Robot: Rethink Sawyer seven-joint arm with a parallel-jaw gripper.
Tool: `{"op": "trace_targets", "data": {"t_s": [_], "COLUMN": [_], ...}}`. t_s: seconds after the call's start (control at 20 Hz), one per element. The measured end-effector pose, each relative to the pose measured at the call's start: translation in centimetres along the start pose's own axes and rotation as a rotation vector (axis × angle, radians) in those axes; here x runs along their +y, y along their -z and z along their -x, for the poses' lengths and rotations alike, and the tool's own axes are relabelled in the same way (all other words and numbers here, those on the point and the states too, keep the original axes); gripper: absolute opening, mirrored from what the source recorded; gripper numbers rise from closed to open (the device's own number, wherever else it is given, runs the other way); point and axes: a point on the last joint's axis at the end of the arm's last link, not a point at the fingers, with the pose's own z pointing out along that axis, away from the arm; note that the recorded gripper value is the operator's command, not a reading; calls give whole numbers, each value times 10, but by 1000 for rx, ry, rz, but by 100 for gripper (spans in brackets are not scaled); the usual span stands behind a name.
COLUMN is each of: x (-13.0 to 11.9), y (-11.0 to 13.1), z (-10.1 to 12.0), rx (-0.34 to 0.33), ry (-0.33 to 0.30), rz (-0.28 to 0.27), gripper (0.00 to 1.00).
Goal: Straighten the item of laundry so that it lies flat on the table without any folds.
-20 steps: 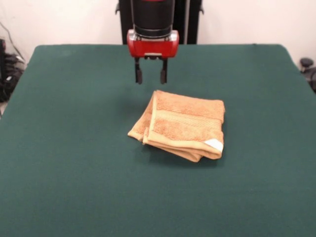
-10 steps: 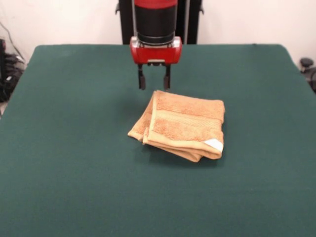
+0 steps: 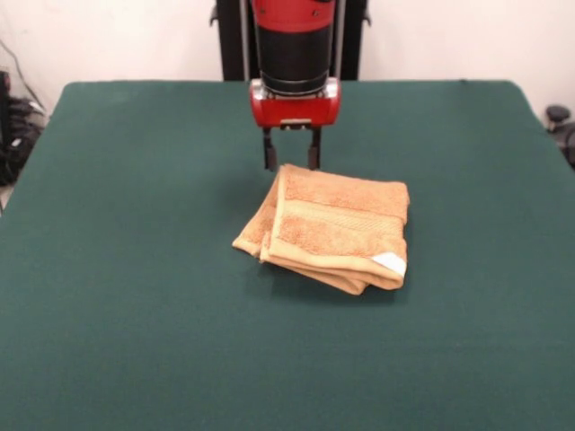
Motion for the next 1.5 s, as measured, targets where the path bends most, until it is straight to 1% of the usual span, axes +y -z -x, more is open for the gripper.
{"op": "trace_targets", "data": {"t_s": [0.3, 0.75, 1.1, 1.5], "x": [0, -4, -8, -13], "y": [1, 6, 8, 5], "z": [11, 36, 48, 60], "rx": [-20, -66, -71, -63], "ry": [6, 12, 12, 10], "rz": [-6, -22, -27, -30], "gripper": [100, 100, 100, 100]}}
